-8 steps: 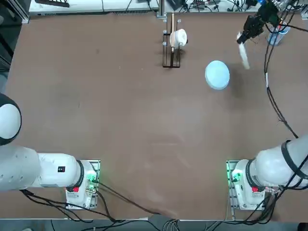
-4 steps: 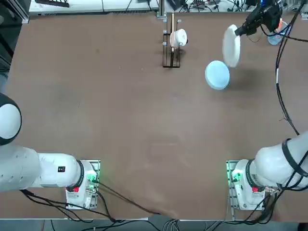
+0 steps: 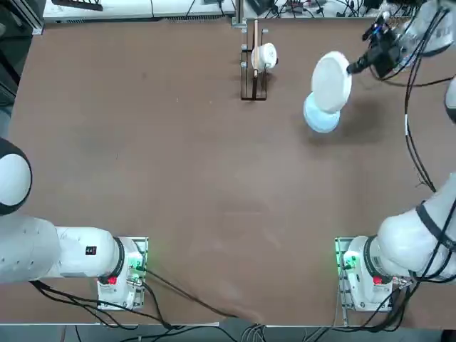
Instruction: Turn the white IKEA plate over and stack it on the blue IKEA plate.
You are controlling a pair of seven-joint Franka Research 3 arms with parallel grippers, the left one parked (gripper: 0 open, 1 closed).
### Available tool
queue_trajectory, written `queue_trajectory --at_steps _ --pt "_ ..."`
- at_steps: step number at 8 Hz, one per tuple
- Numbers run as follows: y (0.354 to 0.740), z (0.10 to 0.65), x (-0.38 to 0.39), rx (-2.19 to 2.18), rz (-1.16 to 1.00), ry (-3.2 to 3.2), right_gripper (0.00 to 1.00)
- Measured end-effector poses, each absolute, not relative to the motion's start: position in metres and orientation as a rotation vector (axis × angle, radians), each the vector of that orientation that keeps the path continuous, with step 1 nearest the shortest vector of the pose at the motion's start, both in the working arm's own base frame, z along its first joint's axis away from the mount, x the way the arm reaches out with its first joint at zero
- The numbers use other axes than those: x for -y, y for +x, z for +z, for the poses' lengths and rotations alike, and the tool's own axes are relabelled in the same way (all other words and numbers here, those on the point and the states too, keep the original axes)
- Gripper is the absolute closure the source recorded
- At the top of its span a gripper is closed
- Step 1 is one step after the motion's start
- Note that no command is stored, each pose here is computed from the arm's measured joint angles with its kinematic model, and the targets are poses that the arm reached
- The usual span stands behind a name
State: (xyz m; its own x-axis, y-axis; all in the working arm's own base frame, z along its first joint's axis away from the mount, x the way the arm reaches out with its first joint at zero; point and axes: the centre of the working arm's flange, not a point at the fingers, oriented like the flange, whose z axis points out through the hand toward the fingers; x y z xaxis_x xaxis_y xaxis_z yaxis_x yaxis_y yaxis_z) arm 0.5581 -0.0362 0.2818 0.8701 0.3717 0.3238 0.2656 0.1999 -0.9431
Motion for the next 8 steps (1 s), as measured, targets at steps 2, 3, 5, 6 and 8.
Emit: queue_trajectory --at_steps 2,3,5,6,8 --pt "0.551 0.230 0.029 0.592 -0.045 -1.237 0.97" --pt "0.549 0.217 0.026 0.598 -0.077 -1.205 0.97" --pt "0.552 0.201 0.027 0.606 -0.103 -1.193 0.97" --pt "0.555 0.187 0.028 0.611 -0.117 -1.186 0.97" --pt "0.554 0.145 0.027 0.606 -0.144 -1.165 0.97"
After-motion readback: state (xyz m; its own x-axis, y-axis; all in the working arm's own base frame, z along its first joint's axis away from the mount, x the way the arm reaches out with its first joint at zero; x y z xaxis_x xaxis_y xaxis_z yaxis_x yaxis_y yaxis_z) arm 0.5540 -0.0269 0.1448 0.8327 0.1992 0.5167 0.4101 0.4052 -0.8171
